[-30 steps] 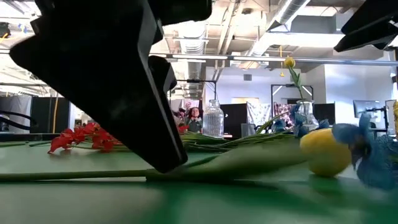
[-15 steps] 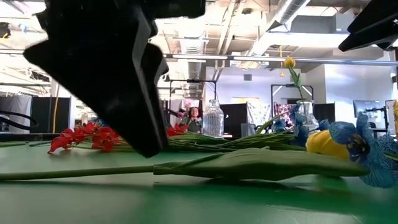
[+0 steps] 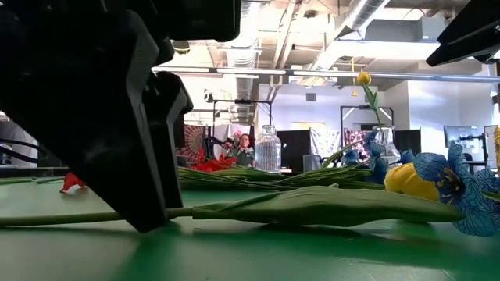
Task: Sort flowers into vase by color
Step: Put the right yellow flower into the right white transparent vase
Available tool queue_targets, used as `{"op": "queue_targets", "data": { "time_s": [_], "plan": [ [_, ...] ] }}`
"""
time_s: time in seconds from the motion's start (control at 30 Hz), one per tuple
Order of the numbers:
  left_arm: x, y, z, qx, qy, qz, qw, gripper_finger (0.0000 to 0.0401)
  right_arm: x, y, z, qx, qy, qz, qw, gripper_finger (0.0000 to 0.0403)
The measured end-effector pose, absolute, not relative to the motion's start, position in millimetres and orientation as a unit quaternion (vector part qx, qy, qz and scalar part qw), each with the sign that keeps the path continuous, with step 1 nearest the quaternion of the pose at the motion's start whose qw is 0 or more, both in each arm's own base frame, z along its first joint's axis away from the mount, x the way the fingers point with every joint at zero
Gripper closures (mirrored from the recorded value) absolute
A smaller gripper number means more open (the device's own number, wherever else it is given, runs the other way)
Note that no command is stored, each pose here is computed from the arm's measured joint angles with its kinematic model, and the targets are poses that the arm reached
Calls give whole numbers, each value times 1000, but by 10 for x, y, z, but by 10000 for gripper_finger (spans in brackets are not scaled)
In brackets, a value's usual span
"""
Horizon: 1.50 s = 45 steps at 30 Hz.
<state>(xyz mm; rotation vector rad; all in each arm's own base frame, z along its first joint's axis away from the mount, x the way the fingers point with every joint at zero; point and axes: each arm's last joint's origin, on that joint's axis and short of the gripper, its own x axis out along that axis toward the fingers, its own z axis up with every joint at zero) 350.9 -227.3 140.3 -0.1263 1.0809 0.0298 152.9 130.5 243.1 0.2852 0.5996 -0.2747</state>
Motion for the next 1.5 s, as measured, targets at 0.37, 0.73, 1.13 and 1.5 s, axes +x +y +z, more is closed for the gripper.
{"op": "queue_targets", "data": {
  "time_s": [0.37,0.73,1.13,1.5],
  "plan": [
    [3531,-2284,1220,-57,532,19,845,350,1537,1322,2438,156,296,-125,934,175],
    [3580,-2268,1506,-7,490,6,872,400,1503,1365,2440,154,297,-111,936,175],
    [3540,-1909,2410,69,360,74,927,401,1428,1436,2450,141,280,-103,944,175],
    [3796,-1444,2791,109,259,106,954,401,1392,1467,2453,142,273,-100,946,175]
  ]
}}
